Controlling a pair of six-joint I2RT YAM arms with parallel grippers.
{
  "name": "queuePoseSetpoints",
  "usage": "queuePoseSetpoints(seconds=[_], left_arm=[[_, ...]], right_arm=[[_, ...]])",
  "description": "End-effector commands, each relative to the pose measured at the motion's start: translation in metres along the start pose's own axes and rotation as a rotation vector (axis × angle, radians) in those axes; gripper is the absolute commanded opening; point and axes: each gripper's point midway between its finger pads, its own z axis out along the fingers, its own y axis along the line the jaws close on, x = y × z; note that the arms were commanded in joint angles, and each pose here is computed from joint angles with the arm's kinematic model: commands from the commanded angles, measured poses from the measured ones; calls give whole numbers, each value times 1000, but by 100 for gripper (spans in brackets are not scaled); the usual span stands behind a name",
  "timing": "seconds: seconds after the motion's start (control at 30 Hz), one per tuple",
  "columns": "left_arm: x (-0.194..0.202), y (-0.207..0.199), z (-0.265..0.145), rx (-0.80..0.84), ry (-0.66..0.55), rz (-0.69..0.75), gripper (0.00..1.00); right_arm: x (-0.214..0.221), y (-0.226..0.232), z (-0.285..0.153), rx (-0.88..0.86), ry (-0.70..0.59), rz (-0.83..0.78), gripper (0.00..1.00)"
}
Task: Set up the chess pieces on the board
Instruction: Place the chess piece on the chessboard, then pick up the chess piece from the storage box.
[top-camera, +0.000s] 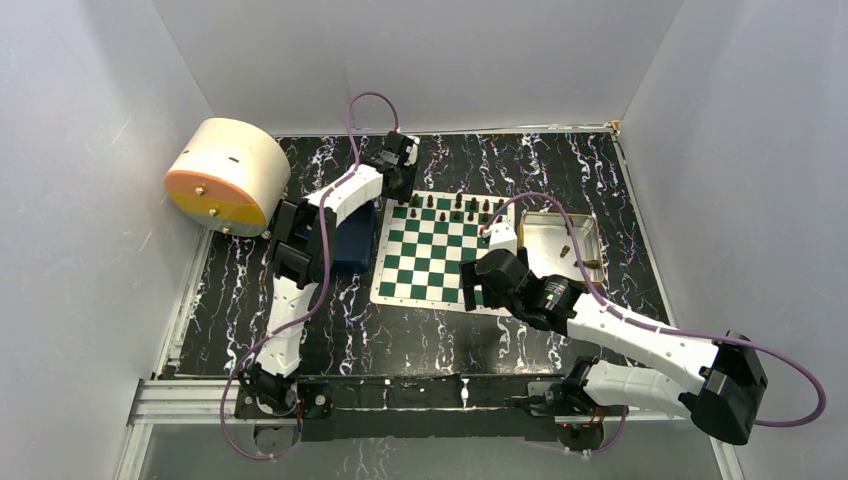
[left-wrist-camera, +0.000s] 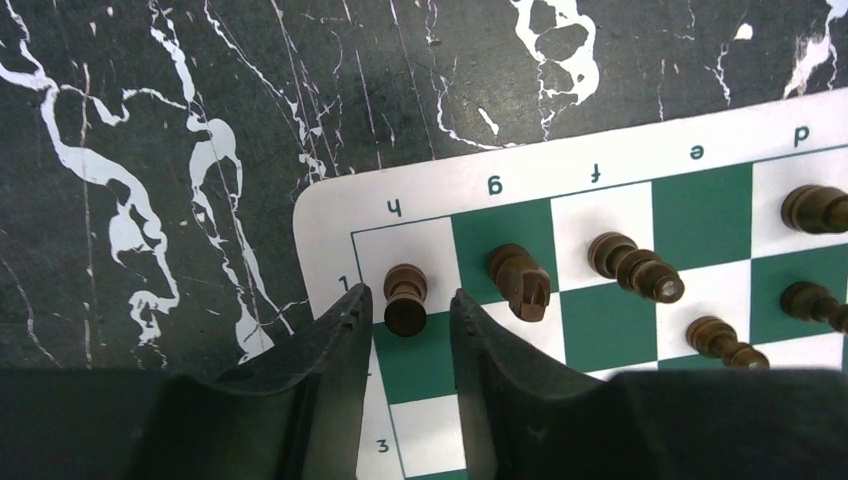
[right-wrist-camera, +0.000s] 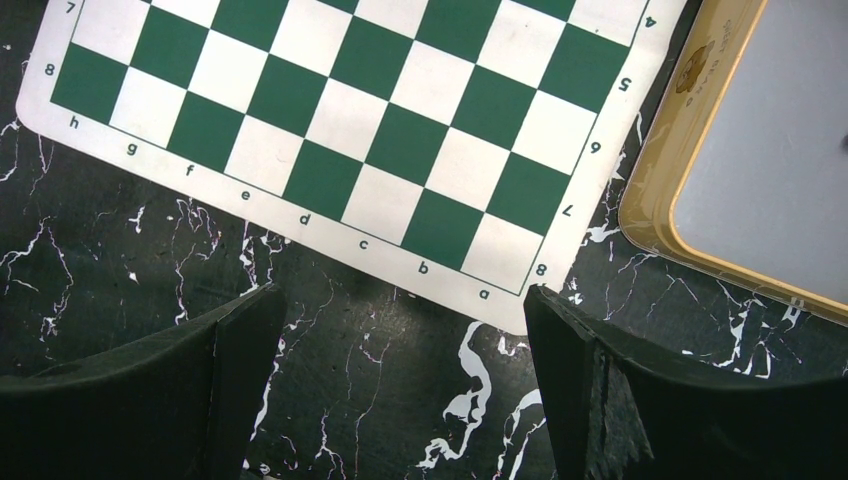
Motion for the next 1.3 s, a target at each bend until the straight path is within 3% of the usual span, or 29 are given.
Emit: queuePoseSetpoints(seconds=[0.0,0.3,0.63,0.67,0.7,0.73,1.03,1.27], left_arm=[[-11,1,-8,5,-24,3,36],[-30,-3,-44,44,-84,-31,46],[-44,2,-124,73,-198,-56,57],[-43,1,-133,82,-211,-63,62],[-38,1,-141,92,-219,-70,84],[-33,0,-148,105,-224,-83,89],[15,5,-215,167,-294,-123,90],[69,11,-233,185,-283,-115,91]], right_arm=[[-21,6,-6,-11,-59,20,99],[-24,9,-7,-24,-64,35,99],[-41,7,-9,30,-83,74,99],[-44,6,-8,45,-87,68,99],[-47,5,-8,57,-90,60,99],[-50,5,-7,70,-94,45,99],[-89,-13,5,216,-122,-33,99],[-114,-71,25,283,-111,106,88]])
